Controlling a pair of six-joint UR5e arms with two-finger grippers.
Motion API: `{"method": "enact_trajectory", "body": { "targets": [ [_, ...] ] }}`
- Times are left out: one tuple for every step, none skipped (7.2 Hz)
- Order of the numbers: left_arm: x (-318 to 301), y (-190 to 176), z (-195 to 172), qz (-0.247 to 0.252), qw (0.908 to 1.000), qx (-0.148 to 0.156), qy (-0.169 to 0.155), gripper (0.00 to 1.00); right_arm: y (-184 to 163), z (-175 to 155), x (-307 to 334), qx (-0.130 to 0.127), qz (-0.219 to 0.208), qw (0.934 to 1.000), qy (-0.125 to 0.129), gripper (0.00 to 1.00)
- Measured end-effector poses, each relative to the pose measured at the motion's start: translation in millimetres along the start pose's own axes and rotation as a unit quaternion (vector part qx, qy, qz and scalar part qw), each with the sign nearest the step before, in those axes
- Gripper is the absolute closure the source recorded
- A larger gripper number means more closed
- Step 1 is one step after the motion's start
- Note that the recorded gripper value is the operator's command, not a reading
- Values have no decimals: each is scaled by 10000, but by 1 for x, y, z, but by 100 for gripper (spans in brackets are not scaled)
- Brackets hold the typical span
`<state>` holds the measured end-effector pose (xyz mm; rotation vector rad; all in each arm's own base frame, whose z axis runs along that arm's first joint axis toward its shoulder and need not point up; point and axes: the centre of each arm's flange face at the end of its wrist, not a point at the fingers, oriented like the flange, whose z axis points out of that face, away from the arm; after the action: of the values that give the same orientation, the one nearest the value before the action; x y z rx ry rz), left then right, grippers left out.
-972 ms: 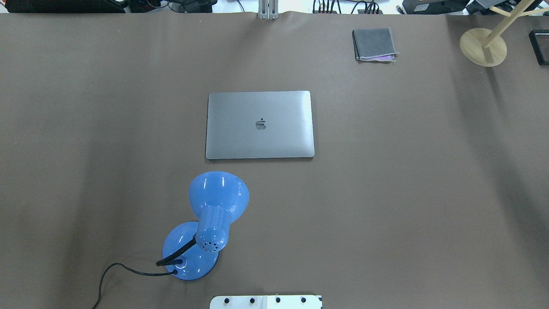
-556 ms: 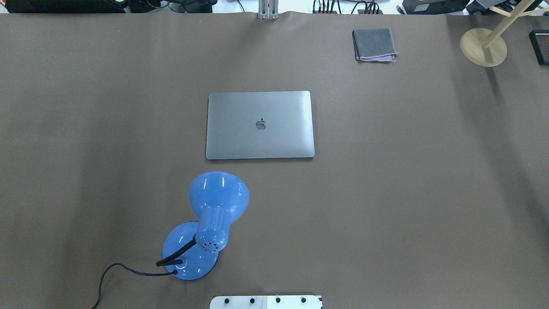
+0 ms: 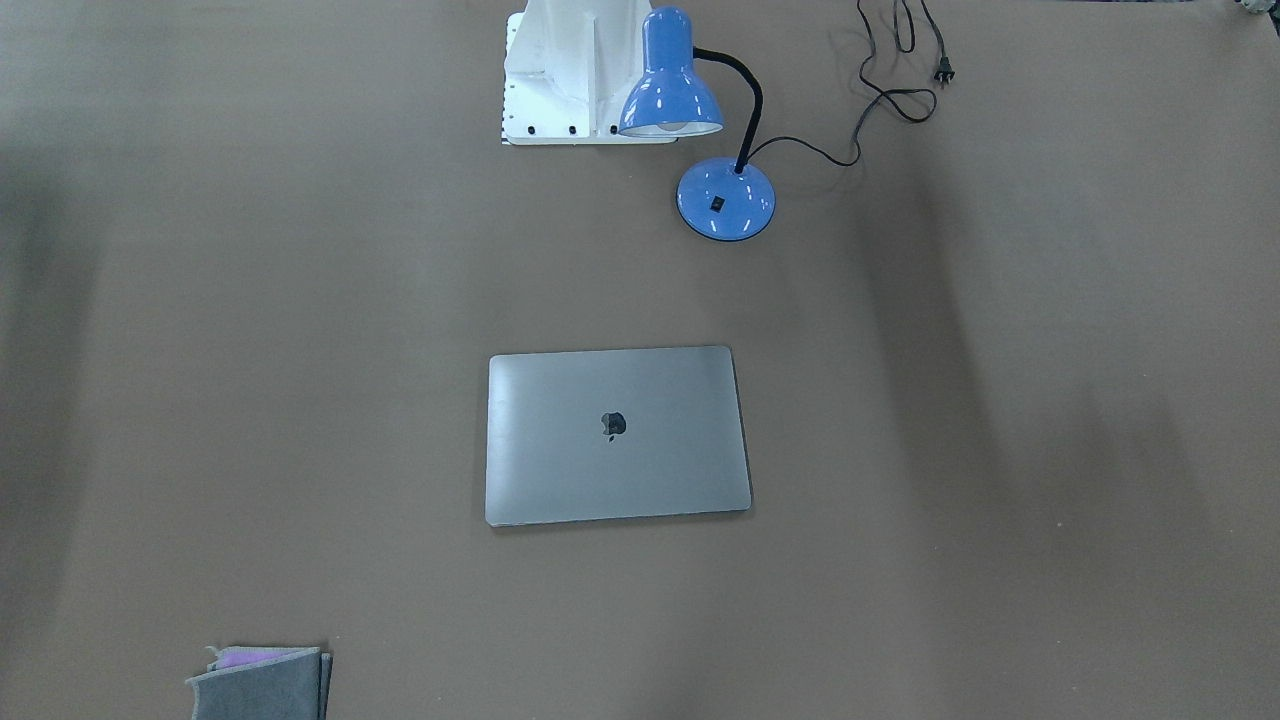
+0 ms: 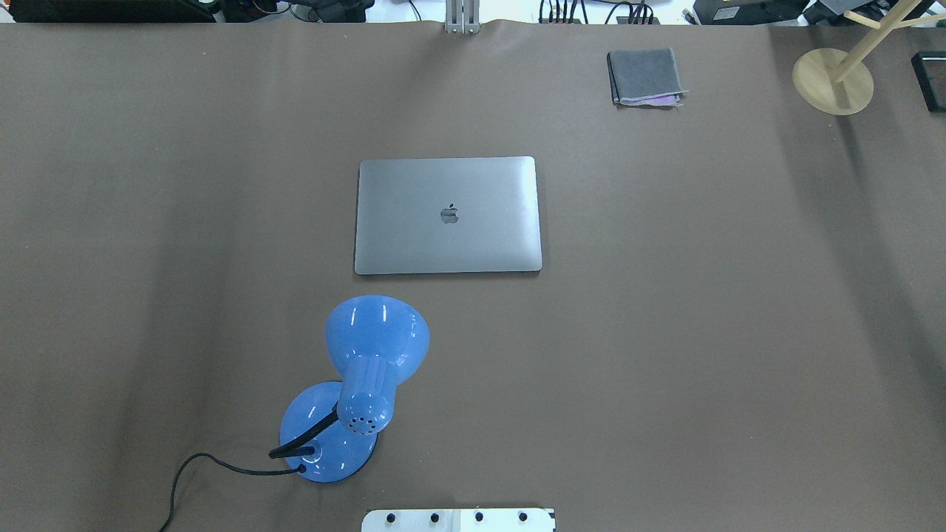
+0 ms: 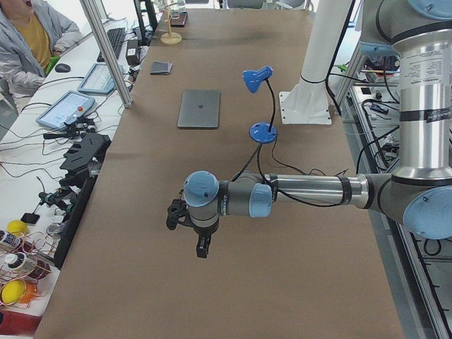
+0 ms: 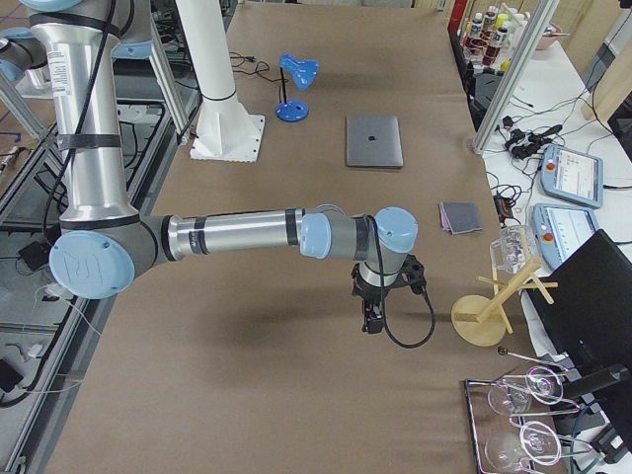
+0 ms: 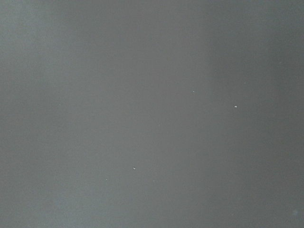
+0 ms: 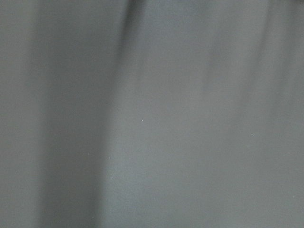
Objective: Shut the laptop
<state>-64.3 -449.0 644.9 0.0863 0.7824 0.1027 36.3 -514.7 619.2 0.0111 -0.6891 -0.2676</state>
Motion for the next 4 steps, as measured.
{"method": "enact_trajectory", "body": {
  "targets": [
    [3, -2, -4, 41, 10000, 37, -22, 2, 1, 0, 0, -2, 5, 10000, -7, 0],
    [4, -2, -5, 62, 10000, 55, -31, 2, 1, 0, 0, -1, 12, 10000, -9, 0],
    [5, -1, -6, 70, 10000, 64, -19, 2, 2, 1, 0, -1, 25, 10000, -12, 0],
    [5, -1, -5, 72, 10000, 65, -4, 2, 3, 1, 0, -8, 30, 10000, -14, 0]
  ]
}}
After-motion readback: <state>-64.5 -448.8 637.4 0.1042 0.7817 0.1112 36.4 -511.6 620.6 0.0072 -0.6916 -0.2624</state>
